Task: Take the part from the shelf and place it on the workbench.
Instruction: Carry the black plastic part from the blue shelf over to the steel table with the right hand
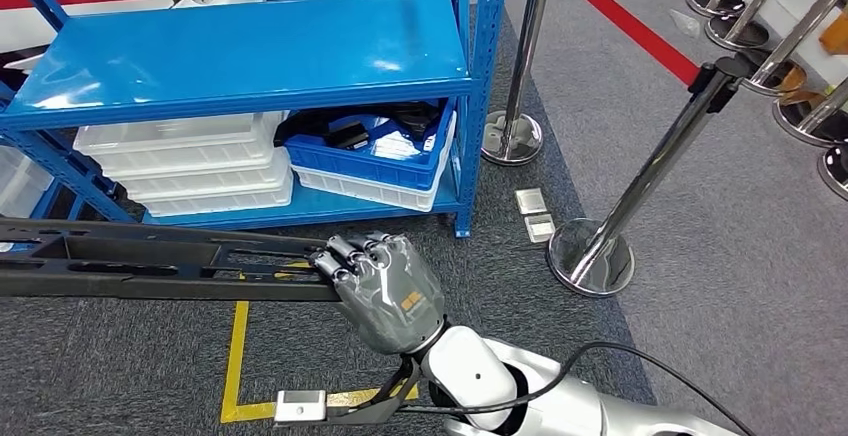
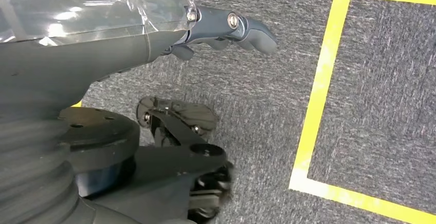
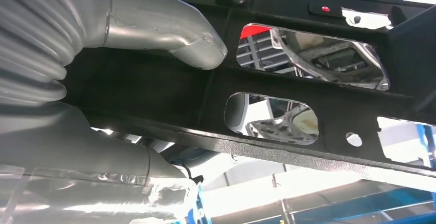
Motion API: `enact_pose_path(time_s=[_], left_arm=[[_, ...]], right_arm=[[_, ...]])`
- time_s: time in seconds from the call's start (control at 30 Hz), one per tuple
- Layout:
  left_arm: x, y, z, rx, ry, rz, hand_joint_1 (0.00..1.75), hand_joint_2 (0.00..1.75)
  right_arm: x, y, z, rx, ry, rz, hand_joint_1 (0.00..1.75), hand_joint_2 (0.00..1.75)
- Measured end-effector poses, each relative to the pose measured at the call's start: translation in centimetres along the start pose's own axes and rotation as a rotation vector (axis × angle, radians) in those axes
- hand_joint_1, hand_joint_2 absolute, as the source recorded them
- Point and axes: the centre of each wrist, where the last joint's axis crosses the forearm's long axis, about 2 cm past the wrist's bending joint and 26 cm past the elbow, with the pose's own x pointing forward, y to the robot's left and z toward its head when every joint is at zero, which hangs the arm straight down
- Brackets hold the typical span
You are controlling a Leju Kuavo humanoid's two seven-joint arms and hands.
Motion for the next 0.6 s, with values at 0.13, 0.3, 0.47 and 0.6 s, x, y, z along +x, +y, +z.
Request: enact_pose_path(time_s=[0.13, 0.3, 0.47, 0.6], left_arm=[[0.01, -0.02, 0.00, 0.000, 0.000, 0.000, 0.00, 1.75], [0.00, -0.04, 0.02, -0.001, 0.000, 0.000, 0.00, 1.75], [-0.01, -0.06, 0.03, -0.001, 0.000, 0.001, 0.00, 1.75], [0.11, -0.12, -0.01, -0.002, -0.002, 0.001, 0.00, 1.75]], right_arm=[[0.00, 0.03, 0.01, 0.001, 0.001, 0.004, 1.75, 1.75], [-0.04, 0.04, 0.02, 0.002, 0.003, 0.007, 1.75, 1.75], [-0.07, 0.16, 0.21, 0.008, 0.008, 0.008, 1.75, 1.75], [-0.09, 0.18, 0.23, 0.009, 0.009, 0.009, 1.75, 1.75]])
